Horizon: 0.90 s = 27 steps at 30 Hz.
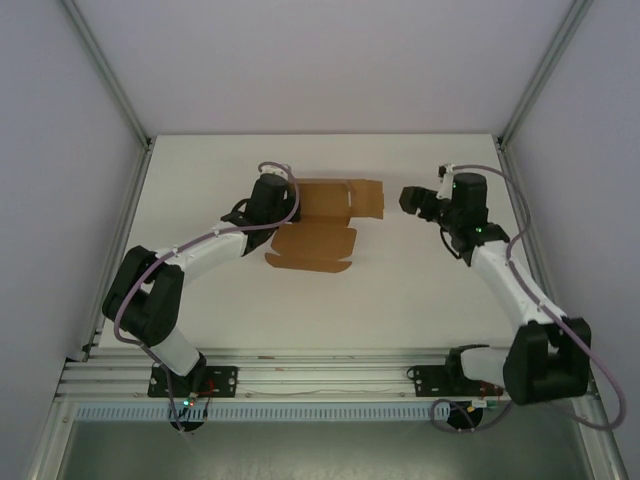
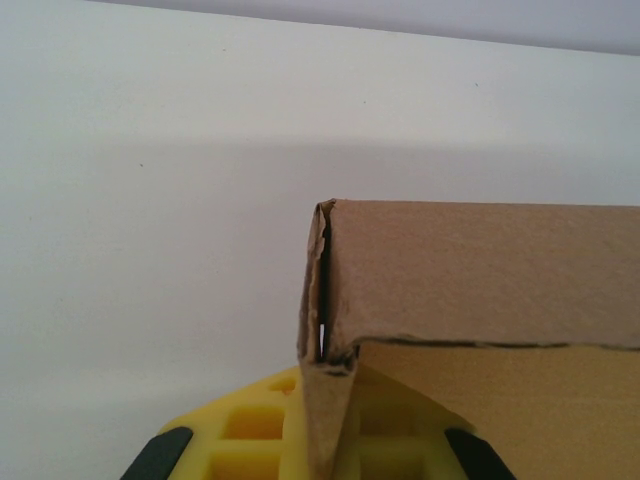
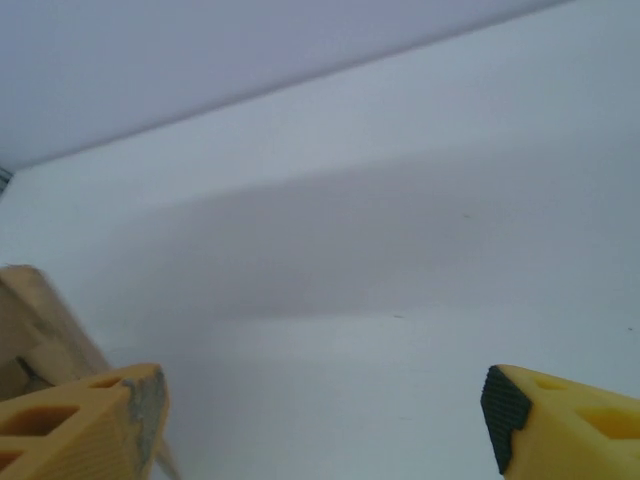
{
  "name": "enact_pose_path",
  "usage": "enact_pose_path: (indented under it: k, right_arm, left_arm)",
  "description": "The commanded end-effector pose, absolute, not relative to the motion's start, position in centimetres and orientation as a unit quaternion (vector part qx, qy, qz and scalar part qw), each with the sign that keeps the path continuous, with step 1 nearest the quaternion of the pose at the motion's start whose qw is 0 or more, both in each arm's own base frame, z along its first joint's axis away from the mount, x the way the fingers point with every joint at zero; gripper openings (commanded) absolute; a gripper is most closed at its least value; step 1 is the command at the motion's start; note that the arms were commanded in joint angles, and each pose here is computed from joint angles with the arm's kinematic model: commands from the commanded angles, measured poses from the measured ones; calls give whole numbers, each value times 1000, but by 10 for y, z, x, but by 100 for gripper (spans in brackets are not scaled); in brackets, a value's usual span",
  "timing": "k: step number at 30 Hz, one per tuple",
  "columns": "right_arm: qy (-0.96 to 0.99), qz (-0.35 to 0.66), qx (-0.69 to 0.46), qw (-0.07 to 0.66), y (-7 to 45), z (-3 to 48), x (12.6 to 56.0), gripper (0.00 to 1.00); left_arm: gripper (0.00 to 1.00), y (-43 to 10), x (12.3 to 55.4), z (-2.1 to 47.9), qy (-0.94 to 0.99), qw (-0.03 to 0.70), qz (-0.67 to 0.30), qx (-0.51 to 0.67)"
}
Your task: Assemble paper box
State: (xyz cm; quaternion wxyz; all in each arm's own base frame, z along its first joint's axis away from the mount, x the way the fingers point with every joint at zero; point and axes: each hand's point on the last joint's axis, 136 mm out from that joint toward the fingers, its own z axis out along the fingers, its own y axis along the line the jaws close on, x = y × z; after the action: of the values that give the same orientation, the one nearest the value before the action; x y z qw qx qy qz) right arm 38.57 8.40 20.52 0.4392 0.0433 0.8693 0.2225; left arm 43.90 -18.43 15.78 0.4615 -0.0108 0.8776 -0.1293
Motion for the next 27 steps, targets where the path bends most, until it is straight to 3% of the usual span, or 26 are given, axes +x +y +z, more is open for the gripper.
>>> enact_pose_path:
  k: [1, 4, 10, 17, 27]
  right_arm:
    - [866, 308, -33, 394, 120, 207, 386, 72]
    - [854, 359, -76, 369, 141, 209, 392, 60]
    - [820, 434, -178, 328, 179, 211, 379, 50]
    - [806, 444, -269, 286, 215, 204, 353, 47]
    - [842, 371, -243, 308, 241, 195, 383, 44]
  left_arm:
    - [0, -184, 433, 170, 873, 470, -128, 1]
    - [0, -184, 433, 171, 873, 469, -131, 1]
    - [0, -185, 435, 169, 875, 466, -131, 0]
    - [0, -187, 435, 169, 875, 465, -133, 1]
    - [0, -182, 436, 166, 879, 461, -121, -9]
